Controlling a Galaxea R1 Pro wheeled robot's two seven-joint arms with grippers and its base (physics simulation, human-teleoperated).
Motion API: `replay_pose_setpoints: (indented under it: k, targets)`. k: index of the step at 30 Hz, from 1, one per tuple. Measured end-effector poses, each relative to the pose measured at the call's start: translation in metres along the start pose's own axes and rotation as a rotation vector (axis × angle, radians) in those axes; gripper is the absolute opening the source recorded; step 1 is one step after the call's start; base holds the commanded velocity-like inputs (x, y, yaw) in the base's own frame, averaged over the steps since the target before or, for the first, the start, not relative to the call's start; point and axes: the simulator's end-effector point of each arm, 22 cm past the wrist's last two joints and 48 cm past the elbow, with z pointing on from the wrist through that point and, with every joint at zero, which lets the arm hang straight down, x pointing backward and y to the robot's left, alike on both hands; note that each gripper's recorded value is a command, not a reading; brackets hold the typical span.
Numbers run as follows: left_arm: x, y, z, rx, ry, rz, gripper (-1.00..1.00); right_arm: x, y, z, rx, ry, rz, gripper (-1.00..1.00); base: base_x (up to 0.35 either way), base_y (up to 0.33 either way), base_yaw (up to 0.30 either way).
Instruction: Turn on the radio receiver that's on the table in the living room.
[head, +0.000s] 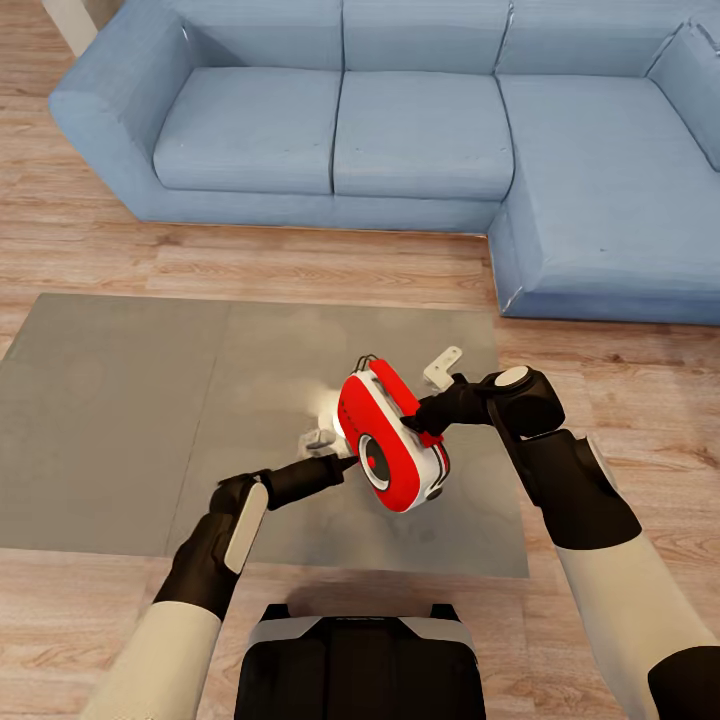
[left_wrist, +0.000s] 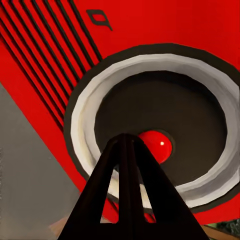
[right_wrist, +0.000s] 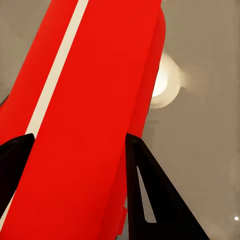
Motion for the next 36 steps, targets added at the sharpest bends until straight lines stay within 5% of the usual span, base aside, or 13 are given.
replay_pose_setpoints:
  k: [8,14,29,32,35,36]
  targets:
    - [0.008,0.002,0.005,0.0,0.011,-0.016,-1.0,0.0,0.0,0.0,0.0,0.0,0.0,-1.0,0.0,0.0,0.0]
    - [0.027,-0.022,0.022,0.037,0.054,0.044,-1.0,0.001,-0.004,0.0,0.019,0.003,-0.013,-1.0,0.0,0.0,0.0]
    - [0.028,-0.024,0.023,0.037,0.058,0.058,-1.0,0.001,-0.005,0.0,0.019,0.003,-0.013,-1.0,0.0,0.0,0.0]
    - [0.009,-0.039,0.017,0.065,0.026,0.088,-1.0,0.005,-0.005,0.002,0.02,0.017,0.0,-1.0,0.0,0.0,0.0]
    - [-0.011,-0.056,0.007,0.086,0.004,0.123,-1.0,0.011,-0.027,0.001,0.12,0.046,-0.029,-1.0,0.0,0.0,0.0]
    - [-0.028,-0.08,-0.011,0.107,0.018,0.151,-1.0,0.014,-0.041,-0.001,0.188,0.063,-0.032,-1.0,0.0,0.0,0.0]
